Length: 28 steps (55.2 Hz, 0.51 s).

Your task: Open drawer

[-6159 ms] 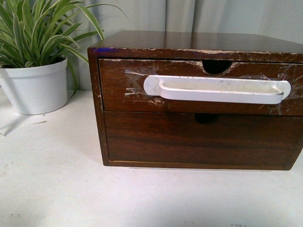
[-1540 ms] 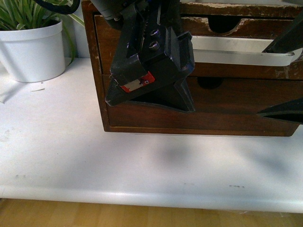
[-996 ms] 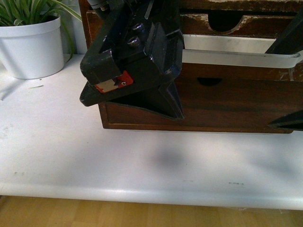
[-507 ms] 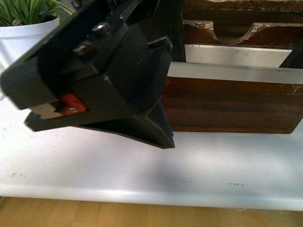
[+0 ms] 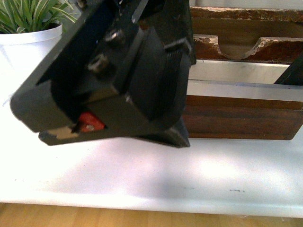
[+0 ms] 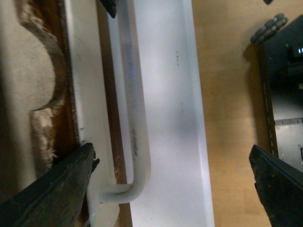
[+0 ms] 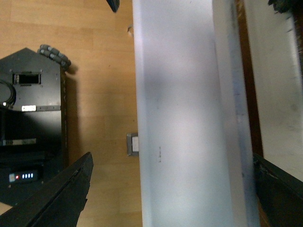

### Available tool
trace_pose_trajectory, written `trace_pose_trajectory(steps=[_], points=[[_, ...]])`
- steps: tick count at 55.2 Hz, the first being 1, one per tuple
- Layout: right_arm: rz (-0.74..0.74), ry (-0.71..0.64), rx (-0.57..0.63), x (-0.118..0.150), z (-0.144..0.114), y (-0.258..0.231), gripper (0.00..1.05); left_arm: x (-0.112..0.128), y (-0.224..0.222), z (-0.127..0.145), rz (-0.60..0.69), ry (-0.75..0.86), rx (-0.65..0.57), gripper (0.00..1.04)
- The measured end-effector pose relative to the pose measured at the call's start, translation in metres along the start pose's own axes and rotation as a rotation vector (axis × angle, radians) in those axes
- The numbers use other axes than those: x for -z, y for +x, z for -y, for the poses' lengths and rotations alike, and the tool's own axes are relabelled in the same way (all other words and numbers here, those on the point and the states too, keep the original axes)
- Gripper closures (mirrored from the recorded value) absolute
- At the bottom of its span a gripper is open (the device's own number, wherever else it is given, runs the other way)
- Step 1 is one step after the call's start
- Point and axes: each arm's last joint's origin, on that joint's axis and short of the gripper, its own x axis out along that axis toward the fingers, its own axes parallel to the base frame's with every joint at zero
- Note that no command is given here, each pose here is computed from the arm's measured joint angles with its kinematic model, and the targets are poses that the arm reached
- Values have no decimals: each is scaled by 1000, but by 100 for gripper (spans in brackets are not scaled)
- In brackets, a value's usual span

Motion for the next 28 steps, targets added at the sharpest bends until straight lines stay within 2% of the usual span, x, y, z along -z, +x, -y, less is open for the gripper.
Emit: trace_pose_trajectory(steps=[16, 24, 28], points=[[127, 11, 197, -4, -3, -32, 9, -2, -26, 5, 92, -14, -179, 6], [207, 81, 422, 5, -9, -41, 9, 3, -42, 17, 176, -78, -379, 6], [257, 151, 528, 12, -18, -44, 9, 10, -49, 24, 190, -148, -548, 6]])
